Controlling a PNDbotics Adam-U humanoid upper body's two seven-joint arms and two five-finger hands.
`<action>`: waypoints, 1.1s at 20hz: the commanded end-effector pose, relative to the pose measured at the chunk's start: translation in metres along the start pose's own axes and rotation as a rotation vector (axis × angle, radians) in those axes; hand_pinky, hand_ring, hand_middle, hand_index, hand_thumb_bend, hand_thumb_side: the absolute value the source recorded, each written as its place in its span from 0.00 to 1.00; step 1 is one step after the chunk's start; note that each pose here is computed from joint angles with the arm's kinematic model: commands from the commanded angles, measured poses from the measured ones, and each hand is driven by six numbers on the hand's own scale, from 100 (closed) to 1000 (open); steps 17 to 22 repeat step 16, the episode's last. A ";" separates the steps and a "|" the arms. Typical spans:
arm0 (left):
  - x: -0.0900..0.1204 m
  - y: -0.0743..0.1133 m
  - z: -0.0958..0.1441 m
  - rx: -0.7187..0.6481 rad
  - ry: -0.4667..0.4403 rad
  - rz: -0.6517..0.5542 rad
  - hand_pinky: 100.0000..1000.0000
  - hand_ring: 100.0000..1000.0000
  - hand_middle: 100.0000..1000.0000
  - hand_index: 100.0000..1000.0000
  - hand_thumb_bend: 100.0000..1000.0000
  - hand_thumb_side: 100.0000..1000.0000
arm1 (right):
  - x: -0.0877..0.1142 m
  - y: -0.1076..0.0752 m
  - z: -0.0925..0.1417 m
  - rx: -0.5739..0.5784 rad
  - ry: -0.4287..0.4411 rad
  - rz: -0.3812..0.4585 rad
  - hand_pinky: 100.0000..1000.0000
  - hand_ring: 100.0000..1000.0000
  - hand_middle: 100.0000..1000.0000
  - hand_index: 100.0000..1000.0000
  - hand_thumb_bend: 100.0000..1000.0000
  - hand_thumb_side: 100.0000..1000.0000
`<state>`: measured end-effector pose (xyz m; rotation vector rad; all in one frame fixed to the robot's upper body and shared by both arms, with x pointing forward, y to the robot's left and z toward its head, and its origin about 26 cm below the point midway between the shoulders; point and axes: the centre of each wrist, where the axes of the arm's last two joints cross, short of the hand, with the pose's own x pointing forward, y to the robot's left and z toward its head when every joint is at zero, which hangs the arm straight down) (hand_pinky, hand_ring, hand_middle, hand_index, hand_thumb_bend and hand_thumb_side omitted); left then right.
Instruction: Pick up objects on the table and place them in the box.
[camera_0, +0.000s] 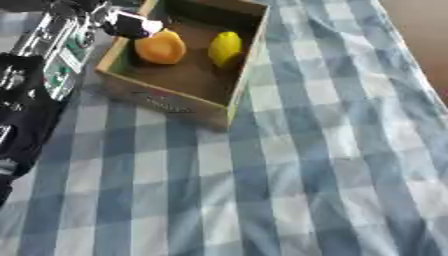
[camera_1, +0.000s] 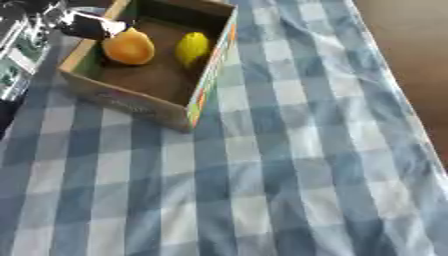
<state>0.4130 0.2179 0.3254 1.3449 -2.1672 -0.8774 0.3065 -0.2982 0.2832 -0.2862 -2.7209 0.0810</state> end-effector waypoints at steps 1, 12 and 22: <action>0.021 0.066 0.018 0.204 -0.047 0.215 0.78 0.74 0.72 0.88 0.16 0.27 | 0.009 -0.009 -0.006 -0.008 -0.042 0.035 0.71 0.84 0.67 0.69 0.00 0.60; -0.024 0.091 0.107 0.687 -0.079 0.542 0.74 0.70 0.68 0.84 0.18 0.13 | 0.007 -0.023 0.002 -0.057 -0.035 0.114 0.71 0.84 0.67 0.70 0.00 0.61; -0.040 0.068 0.143 0.743 -0.001 0.546 0.73 0.69 0.67 0.84 0.16 0.16 | 0.007 -0.024 0.002 -0.064 -0.038 0.120 0.72 0.84 0.67 0.70 0.00 0.61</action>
